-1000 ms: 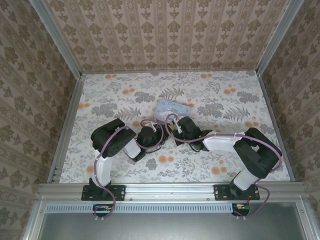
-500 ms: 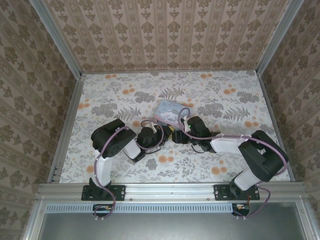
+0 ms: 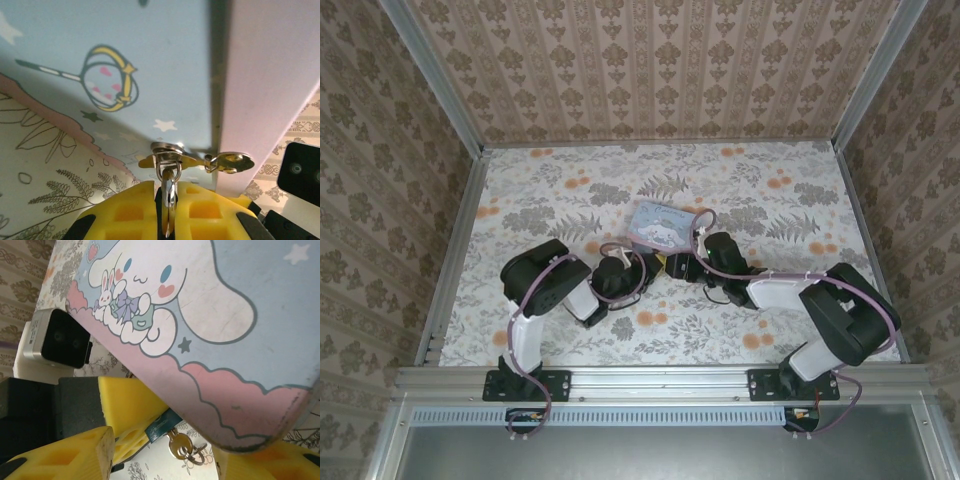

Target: Unlock the padlock with the key

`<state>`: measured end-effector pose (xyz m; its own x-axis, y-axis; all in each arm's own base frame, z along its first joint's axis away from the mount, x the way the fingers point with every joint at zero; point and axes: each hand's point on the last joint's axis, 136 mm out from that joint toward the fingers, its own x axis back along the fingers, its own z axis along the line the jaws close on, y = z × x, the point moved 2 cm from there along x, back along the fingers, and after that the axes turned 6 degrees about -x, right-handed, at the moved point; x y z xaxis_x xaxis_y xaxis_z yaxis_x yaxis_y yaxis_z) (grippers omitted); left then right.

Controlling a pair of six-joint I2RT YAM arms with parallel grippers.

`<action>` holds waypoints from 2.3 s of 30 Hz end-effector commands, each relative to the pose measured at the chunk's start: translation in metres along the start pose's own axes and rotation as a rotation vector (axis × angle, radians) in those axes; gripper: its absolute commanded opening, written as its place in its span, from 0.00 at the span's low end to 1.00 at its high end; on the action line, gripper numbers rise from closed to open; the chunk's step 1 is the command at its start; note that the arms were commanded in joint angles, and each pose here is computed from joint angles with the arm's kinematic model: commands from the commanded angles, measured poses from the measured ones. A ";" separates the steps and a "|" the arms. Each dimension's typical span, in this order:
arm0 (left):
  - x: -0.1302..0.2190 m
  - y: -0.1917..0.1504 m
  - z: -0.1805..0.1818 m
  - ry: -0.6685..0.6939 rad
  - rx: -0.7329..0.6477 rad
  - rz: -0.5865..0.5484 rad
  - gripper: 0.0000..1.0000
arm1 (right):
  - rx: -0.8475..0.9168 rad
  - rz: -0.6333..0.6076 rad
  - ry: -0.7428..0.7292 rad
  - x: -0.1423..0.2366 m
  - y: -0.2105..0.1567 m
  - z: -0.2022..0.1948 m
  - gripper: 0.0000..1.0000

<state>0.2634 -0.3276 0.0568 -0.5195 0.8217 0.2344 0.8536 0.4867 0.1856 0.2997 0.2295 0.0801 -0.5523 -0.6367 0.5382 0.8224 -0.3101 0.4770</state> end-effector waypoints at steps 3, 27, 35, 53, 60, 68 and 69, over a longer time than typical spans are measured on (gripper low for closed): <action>0.018 -0.035 0.025 0.093 -0.012 0.139 0.21 | -0.060 -0.095 0.026 -0.010 0.033 0.000 0.56; 0.063 0.014 -0.021 0.131 -0.142 0.060 0.66 | -0.115 -0.085 0.104 0.003 0.043 -0.007 0.52; 0.089 0.078 -0.065 0.368 -0.409 0.030 0.79 | 0.024 0.019 0.052 0.001 0.015 -0.021 0.51; 0.078 0.156 -0.077 0.606 -0.581 0.118 0.85 | 0.214 0.124 0.053 -0.046 0.005 -0.018 0.52; 0.070 0.158 -0.077 0.594 -0.573 0.126 0.85 | 0.249 0.151 0.030 -0.056 -0.001 -0.022 0.50; 0.067 0.158 -0.076 0.593 -0.573 0.133 0.85 | 0.242 0.150 0.027 -0.060 -0.004 -0.025 0.42; 0.067 0.158 -0.075 0.594 -0.572 0.134 0.85 | 0.240 0.148 0.027 -0.061 -0.004 -0.024 0.40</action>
<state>0.3585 -0.2158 0.1708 -0.4950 0.4856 0.7205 0.8415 0.0615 0.5367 0.3383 0.2481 0.0431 -0.4527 -0.6894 0.5655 0.8159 -0.0644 0.5746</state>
